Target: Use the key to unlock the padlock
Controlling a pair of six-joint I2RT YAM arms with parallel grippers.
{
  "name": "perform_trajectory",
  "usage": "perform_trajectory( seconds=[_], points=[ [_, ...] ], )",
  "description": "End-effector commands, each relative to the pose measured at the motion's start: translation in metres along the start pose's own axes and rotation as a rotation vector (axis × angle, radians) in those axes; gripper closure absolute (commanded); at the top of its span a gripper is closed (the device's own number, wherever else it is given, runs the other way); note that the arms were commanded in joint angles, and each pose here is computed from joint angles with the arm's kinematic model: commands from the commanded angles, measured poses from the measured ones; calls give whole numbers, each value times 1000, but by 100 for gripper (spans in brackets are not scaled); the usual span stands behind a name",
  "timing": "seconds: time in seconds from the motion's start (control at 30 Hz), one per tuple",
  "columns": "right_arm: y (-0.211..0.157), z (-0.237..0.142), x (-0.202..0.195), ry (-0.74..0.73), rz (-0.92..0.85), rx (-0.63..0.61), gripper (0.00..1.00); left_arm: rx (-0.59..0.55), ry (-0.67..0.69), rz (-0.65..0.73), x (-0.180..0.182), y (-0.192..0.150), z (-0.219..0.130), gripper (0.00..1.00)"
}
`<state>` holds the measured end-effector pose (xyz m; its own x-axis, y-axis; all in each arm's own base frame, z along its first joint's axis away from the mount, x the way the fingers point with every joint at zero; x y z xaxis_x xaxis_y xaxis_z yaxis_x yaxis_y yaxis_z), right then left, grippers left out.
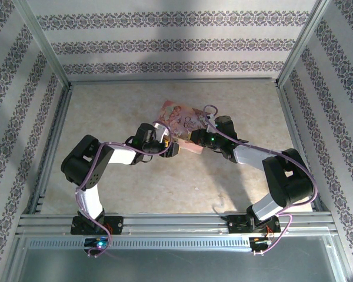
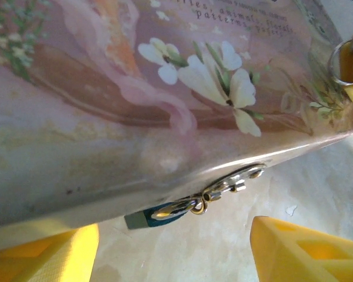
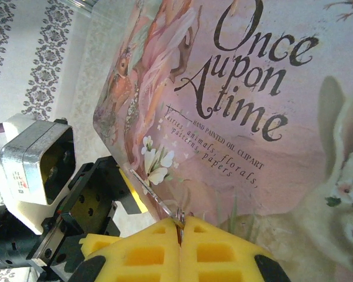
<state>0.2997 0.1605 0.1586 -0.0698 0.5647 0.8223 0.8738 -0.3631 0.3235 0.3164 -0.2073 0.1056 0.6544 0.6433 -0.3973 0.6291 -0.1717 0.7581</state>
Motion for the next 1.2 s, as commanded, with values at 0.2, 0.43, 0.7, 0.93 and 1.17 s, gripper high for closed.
perform_trajectory(
  seconds=[0.2,0.43,0.7,0.93,1.17],
  points=[
    [-9,9,-5,-30,32,34,100,17,-39,37,-9,7,17,39],
    [-10,12,-5,-29,35,36,100,14,-25,11,-10,9,25,44],
    [-11,14,-4,-29,35,37,100,12,19,-10,-11,13,26,52],
    [-11,15,-5,-28,37,39,100,0,40,-43,-10,17,28,58],
    [-11,15,-4,-28,34,39,100,-20,61,-79,-9,20,28,63]
  ],
)
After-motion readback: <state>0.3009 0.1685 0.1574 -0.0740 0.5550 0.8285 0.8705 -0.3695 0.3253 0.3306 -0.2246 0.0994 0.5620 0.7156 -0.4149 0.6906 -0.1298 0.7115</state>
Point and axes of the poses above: each hand's point on the last joint's axis, 136 mm out from that joint toward the fingers, its own z axis out along the fingers, its own x axis along the line the jaws close on, y = z × x, the point moved 10 cm from there along -z, back along the fingers, and after that the axes turned 8 degrees about z, right-handed, at the moved point
